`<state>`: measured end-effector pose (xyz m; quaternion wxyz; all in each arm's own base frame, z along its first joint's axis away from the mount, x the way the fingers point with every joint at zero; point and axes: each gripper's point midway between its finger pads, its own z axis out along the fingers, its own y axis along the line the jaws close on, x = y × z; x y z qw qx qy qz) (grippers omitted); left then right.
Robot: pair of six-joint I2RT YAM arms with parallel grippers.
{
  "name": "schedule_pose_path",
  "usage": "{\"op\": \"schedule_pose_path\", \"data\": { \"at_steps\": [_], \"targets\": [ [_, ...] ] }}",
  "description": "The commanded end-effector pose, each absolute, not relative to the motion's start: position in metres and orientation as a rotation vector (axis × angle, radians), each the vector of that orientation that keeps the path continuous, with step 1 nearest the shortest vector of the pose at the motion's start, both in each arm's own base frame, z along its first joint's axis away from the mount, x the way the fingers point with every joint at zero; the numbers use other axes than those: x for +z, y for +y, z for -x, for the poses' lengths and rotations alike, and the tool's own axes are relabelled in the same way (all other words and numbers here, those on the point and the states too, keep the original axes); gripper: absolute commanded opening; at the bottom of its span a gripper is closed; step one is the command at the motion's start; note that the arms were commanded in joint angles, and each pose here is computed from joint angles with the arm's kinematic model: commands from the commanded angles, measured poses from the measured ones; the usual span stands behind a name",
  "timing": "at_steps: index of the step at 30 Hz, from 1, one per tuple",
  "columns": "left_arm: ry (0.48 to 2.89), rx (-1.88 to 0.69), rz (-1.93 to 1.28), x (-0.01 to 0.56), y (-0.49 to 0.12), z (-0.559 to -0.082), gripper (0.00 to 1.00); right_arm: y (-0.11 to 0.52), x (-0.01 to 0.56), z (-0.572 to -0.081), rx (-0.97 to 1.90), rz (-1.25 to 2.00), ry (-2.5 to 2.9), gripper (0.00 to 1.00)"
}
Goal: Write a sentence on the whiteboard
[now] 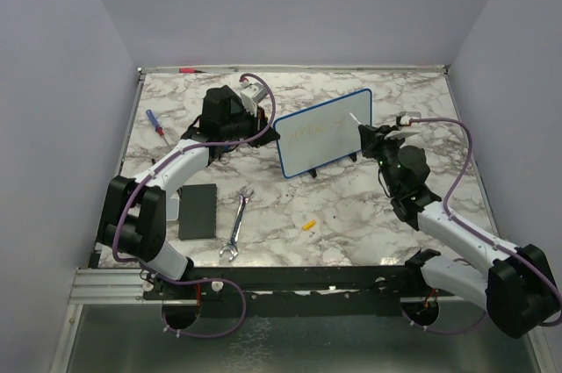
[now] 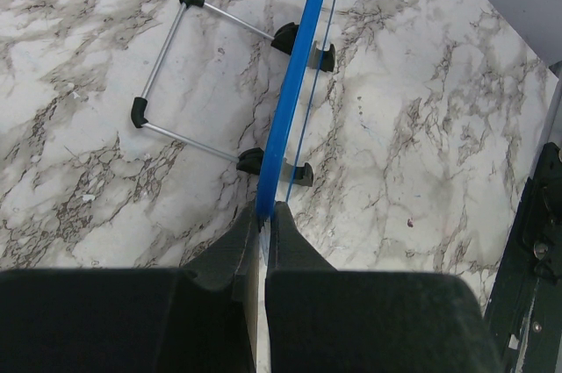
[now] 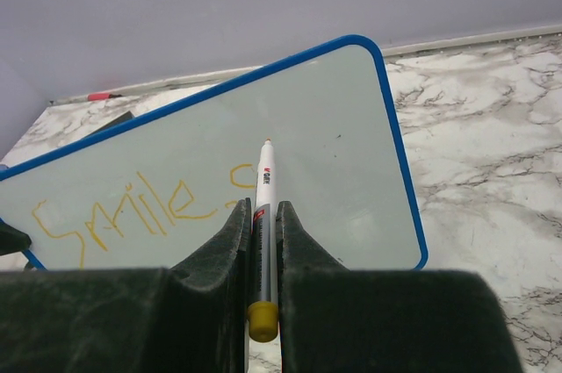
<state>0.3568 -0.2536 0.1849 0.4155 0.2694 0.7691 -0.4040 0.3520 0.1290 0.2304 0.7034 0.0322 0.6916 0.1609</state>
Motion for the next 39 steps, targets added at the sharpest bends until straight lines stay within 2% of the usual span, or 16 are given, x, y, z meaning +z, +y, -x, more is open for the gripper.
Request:
{"op": "schedule_pose_path", "data": {
  "at_steps": [1,24,39],
  "targets": [
    [1.929,-1.016,-0.700,0.186,-0.256,-0.349,0.00,0.134,0.245,-0.355,0.377,-0.040,1.507,0.01],
    [1.930,-1.018,-0.701,0.186,-0.256,-0.348,0.00,0.136,0.238,-0.371,0.342,-0.041,1.499,0.01],
    [1.930,-1.017,-0.702,0.186,-0.256,-0.349,0.00,0.130,0.186,-0.357,0.329,-0.058,1.625,0.01]
  ]
}}
